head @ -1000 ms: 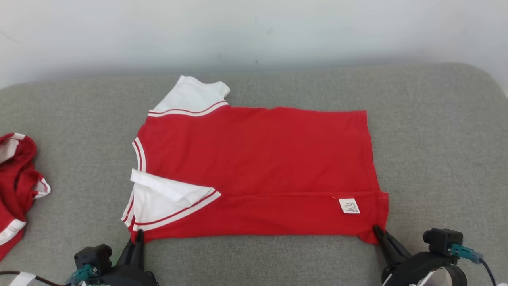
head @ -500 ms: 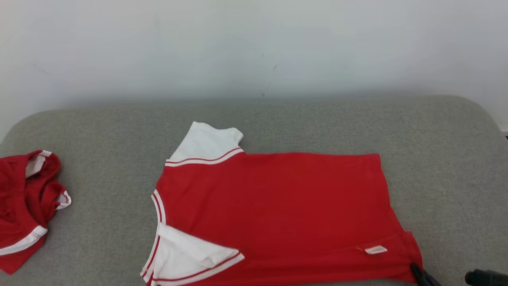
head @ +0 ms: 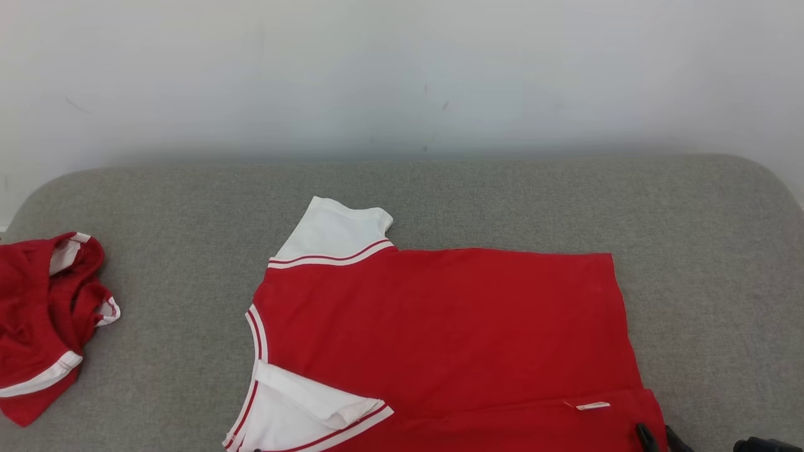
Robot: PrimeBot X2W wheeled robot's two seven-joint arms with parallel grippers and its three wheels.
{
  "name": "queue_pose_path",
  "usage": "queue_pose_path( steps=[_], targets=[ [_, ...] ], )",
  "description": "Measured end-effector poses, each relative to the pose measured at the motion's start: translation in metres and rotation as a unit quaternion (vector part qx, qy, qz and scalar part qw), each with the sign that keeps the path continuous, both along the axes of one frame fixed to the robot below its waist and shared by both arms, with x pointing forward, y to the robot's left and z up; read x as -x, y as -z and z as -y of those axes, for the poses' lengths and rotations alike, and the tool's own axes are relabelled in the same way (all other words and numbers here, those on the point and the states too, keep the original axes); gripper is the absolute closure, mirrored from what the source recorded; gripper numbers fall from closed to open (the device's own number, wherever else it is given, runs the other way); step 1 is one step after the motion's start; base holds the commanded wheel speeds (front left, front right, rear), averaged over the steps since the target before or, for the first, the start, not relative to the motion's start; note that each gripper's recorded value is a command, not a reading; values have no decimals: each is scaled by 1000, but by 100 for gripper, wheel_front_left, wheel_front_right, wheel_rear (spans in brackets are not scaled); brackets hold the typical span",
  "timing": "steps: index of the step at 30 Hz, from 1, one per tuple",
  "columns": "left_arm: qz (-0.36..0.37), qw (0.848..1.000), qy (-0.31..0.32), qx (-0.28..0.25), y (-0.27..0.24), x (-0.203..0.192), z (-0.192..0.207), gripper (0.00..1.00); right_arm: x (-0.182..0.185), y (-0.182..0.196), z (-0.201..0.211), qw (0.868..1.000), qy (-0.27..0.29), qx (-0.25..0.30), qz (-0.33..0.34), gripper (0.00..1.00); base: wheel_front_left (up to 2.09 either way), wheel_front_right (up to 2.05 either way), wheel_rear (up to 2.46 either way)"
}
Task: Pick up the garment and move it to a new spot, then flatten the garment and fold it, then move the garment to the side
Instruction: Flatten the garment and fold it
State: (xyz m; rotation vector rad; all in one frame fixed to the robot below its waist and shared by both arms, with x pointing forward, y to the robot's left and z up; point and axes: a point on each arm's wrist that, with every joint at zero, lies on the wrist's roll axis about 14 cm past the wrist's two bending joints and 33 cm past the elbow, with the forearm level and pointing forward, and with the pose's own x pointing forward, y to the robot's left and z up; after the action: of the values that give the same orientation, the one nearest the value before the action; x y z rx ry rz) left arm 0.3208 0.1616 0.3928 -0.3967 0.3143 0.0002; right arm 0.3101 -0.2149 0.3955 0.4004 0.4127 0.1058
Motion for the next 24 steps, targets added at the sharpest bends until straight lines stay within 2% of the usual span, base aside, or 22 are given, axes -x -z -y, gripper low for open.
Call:
queue_pose_path(
  steps=[4, 9, 13, 16, 19, 24],
  targets=[
    [22, 999, -28, 2, -13, -2, -12, 0, -5, -11, 1, 999, 10, 1, 31, 0, 0, 0, 0],
    [64, 996, -66, -18, -36, -1, -33, 0, -13, -26, -5, 997, 21, -2, 71, 0, 0, 0, 0],
    [84, 992, -76, -49, -48, -1, -42, 0, -19, -37, -7, 994, 10, 39, 103, 0, 0, 0, 0],
    [88, 991, -88, -51, -51, -2, -49, 0, -19, -42, -15, 992, 23, 35, 119, 0, 0, 0, 0],
    [103, 990, -71, -59, -58, -14, -43, 0, -18, -43, -23, 991, 13, 49, 127, 0, 0, 0, 0],
    [162, 984, -17, -78, -92, -67, -25, 0, -38, -60, -28, 986, 15, 55, 158, 0, 0, 0, 0]
  ],
)
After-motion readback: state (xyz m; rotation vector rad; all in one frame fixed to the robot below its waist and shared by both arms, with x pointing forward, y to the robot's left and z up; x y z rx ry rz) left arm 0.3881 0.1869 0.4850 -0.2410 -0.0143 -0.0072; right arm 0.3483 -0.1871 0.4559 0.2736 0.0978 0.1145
